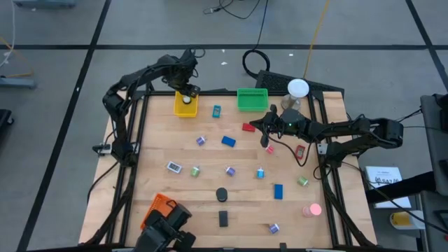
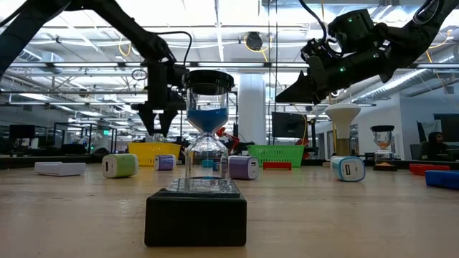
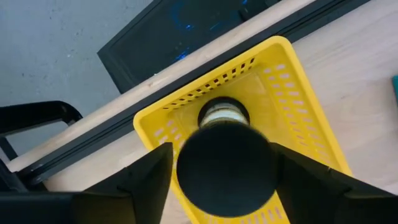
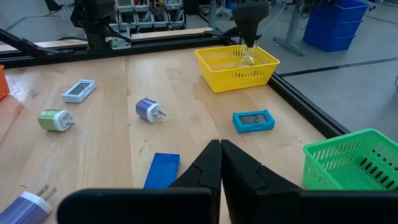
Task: Pick & Place Office items
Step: Put the white hourglass into the yellow bin, then put the left red digital clock into the green bin
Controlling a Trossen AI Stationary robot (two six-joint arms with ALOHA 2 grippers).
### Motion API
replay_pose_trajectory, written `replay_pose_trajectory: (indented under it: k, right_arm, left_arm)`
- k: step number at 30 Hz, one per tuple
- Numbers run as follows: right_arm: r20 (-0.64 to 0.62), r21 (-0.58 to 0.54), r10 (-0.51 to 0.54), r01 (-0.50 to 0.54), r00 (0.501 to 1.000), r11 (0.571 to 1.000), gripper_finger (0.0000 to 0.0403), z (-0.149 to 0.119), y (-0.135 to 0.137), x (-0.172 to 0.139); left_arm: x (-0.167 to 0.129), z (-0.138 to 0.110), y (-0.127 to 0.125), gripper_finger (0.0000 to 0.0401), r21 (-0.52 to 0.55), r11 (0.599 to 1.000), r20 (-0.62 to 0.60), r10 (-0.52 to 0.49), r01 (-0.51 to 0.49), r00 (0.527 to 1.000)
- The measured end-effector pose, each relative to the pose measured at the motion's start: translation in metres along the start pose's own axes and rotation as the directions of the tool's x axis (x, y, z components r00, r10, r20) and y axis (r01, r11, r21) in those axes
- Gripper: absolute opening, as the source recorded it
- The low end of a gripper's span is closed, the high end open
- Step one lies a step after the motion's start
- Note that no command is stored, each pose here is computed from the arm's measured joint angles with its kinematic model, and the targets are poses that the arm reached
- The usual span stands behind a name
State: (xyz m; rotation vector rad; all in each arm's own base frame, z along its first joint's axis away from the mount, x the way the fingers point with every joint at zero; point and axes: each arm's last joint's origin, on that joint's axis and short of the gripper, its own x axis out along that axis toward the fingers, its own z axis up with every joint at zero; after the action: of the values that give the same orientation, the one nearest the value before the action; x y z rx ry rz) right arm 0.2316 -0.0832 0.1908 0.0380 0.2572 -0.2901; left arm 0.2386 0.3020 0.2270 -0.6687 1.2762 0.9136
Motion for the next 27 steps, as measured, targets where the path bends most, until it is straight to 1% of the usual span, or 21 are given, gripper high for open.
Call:
replay_pose_trajectory:
  k: [5,9,11,17,23,27]
  right_arm:
    - [0.000,0.000,0.000,0.000,1.000,1.000,0.0000,0.000,0.000,0.000]
    - [0.001,0.001,0.000,0.000,1.000,1.000,0.0000,0.000,0.000,0.000]
    - [0.002,0.002,0.000,0.000,1.000,1.000,0.0000,0.000,0.000,0.000]
    - [0.002,0.003,0.000,0.000,1.000,1.000,0.0000,0.000,0.000,0.000]
    - [0.002,0.004,0.000,0.000,1.000,1.000,0.0000,0.000,0.000,0.000]
    - [0.002,0.007,0.000,0.000,1.000,1.000,0.0000,0.000,0.000,0.000]
  left_arm:
    - [0.000,0.000,0.000,0.0281,0.017,1.000,-0.003,0.011,-0.011,1.000]
    - [-0.004,-0.002,0.003,0.0274,0.028,0.997,0.004,0.074,-0.074,0.997]
    - [-0.008,-0.002,0.004,0.0268,0.031,0.995,0.014,0.091,-0.091,0.996]
    - [-0.023,-0.005,0.005,0.0254,0.029,0.996,0.052,0.086,-0.087,0.995]
    - [-0.037,-0.009,0.007,0.0253,0.024,0.996,0.087,0.081,-0.083,0.993]
    - [-0.051,-0.013,0.004,0.0252,0.052,0.995,0.123,0.080,-0.087,0.989]
